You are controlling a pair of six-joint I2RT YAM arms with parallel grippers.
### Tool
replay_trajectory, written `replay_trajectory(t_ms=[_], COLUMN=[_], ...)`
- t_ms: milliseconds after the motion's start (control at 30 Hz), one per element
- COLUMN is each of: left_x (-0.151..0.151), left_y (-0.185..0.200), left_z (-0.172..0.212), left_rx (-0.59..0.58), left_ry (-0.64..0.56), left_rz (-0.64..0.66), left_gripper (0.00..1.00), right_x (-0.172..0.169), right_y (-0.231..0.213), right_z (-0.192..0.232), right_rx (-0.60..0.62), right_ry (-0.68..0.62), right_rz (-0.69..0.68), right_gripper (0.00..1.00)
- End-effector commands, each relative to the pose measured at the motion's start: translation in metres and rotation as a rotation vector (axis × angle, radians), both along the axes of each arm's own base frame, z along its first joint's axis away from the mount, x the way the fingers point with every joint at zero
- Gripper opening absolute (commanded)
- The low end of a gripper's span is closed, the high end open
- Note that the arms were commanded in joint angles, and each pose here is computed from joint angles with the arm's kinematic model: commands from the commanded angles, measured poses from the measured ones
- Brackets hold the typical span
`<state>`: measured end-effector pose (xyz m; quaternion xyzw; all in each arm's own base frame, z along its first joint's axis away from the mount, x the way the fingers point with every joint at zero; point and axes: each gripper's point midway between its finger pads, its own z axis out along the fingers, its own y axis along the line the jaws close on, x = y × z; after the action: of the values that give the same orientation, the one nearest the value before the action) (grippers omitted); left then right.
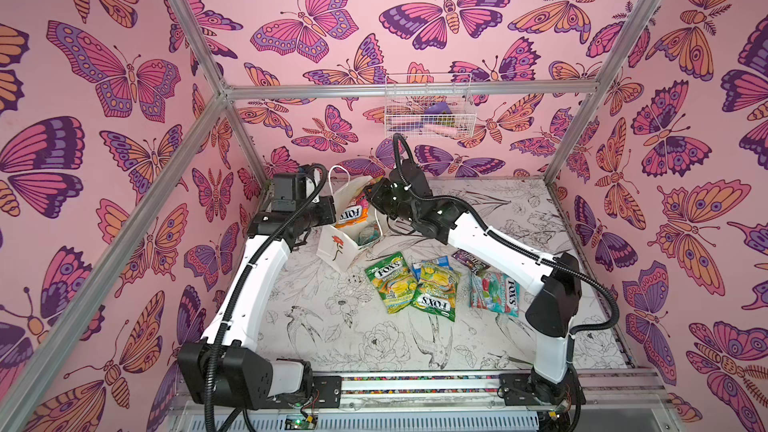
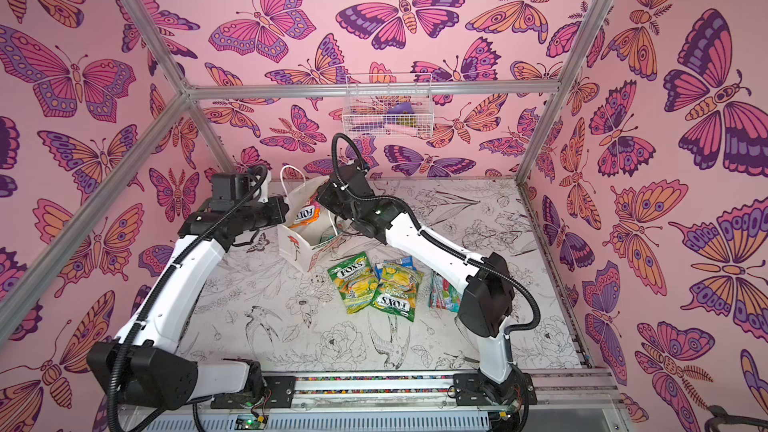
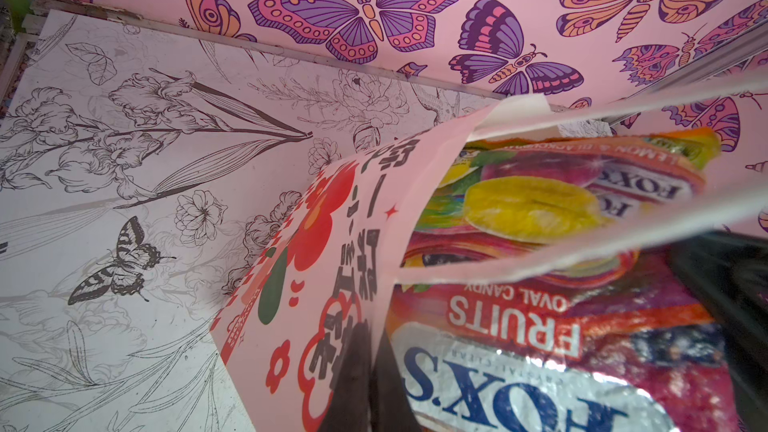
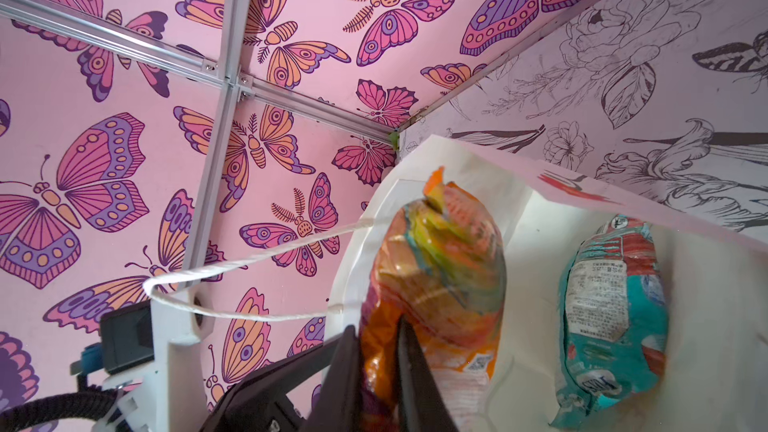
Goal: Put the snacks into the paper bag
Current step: 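Lower the orange bag into the paper bag and open the right gripper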
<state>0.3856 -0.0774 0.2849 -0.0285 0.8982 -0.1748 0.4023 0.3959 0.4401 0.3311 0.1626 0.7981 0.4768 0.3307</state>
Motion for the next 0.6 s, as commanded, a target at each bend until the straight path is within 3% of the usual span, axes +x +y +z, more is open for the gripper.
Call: replay_trajectory(t_ms=[0, 567], left_x=[-0.0022, -0.0021], left_y=[-0.0044, -0.0047], left_z=[0.0114, 0.0114], left_rx=[-0.020, -0.021], left_ry=[-0.044, -0.044], left_rz=[-0.016, -0.014], left_gripper=[0.00, 0.00], right_x=[0.0012, 0.0027], right_y=[0.0033, 0.0056], right_z=[0.0289, 0.0261], right_rx=[0.086, 0.089], right_ry=[-0.035, -0.039], right_rz=[-0.028, -0.031], right_gripper=[0.00, 0.00])
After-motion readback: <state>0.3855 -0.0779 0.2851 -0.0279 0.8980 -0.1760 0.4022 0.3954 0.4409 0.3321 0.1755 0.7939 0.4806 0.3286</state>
